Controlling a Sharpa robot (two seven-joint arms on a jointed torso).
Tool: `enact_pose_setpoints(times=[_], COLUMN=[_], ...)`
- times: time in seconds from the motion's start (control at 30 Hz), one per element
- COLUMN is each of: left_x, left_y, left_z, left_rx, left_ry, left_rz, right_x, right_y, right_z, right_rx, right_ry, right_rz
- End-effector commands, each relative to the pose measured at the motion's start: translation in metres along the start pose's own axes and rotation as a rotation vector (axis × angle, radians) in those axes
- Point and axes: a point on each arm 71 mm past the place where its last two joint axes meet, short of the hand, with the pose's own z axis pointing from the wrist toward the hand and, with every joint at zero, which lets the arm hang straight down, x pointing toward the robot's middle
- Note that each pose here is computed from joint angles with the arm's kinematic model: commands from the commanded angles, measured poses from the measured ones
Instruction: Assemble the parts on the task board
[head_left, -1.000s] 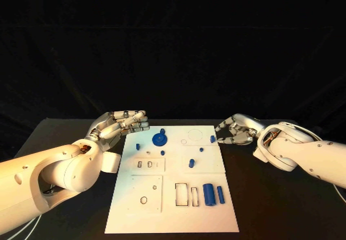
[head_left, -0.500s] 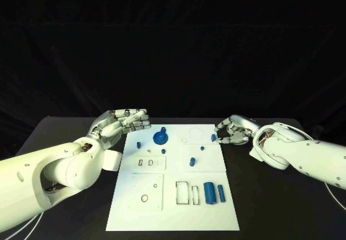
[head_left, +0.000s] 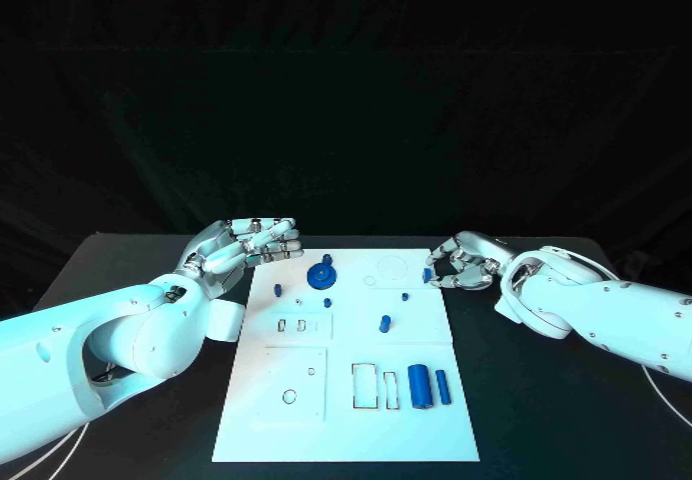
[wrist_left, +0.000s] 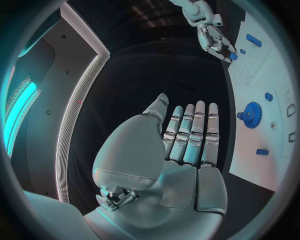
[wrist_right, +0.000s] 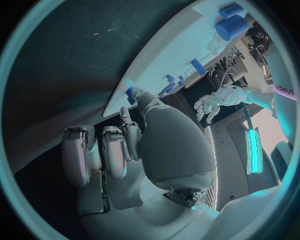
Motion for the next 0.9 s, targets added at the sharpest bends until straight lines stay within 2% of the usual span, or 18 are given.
enact_pose_setpoints(times=[0.03, 0.7, 0.9], left_x=[0.0026, 0.0021, 0.0018], left_y=[-0.0005, -0.0006, -0.0006], left_z=[0.0004, 0.0, -0.0002], left_rx=[0.005, 0.004, 0.003], left_ry=[0.023, 0.022, 0.022], left_rz=[-0.012, -0.011, -0.011], right_x=[0.0024, 0.006, 0.0045], right_y=[0.002, 0.0054, 0.0044], right_z=[0.0011, 0.0031, 0.0023], right_rx=[-0.013, -0.012, 0.002], right_ry=[0.017, 0.036, 0.012], right_rz=[-0.01, -0.012, -0.028])
